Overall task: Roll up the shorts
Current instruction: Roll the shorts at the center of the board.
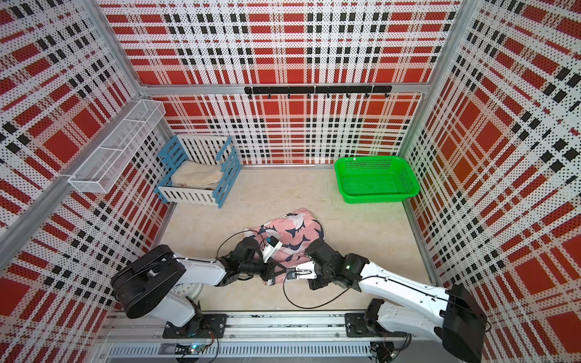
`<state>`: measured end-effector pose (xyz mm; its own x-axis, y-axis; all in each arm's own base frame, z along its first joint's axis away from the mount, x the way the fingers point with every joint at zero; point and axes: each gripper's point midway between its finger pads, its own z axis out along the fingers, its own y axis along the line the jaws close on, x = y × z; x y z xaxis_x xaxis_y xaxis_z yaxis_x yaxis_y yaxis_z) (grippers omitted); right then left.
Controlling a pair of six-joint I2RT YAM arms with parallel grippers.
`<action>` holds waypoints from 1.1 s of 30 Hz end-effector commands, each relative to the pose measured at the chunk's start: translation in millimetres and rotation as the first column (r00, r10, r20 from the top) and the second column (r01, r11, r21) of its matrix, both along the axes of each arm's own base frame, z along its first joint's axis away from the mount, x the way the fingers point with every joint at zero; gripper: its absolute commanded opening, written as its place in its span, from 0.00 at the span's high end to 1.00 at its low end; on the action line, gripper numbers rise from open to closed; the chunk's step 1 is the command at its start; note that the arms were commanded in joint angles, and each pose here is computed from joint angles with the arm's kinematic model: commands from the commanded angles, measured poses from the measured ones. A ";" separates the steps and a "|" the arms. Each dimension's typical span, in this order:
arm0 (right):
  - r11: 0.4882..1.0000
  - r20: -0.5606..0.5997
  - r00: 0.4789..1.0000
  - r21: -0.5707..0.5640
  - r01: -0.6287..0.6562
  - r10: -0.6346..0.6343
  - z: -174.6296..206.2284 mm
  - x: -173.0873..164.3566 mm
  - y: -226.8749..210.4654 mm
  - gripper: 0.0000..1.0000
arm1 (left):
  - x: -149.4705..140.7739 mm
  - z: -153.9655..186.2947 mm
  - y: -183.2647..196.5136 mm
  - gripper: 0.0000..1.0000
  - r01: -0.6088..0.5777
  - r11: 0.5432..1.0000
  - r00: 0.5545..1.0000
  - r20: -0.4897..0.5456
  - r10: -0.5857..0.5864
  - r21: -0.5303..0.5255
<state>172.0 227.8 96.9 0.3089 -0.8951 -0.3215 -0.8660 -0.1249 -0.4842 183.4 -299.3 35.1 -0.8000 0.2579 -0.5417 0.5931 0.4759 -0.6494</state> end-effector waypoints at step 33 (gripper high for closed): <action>0.984 -0.538 0.825 -0.061 0.166 -0.173 -36.0 -21.8 11.2 1.00 | -6.1 111.4 21.4 0.56 -0.163 0.987 0.603 0.792 0.092 0.009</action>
<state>176.2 233.2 49.9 0.0436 -0.9445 -0.3257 -0.9918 -0.0016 -0.1279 170.9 -285.9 107.3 -0.3416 0.3099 -0.8873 0.8117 0.5733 -0.1122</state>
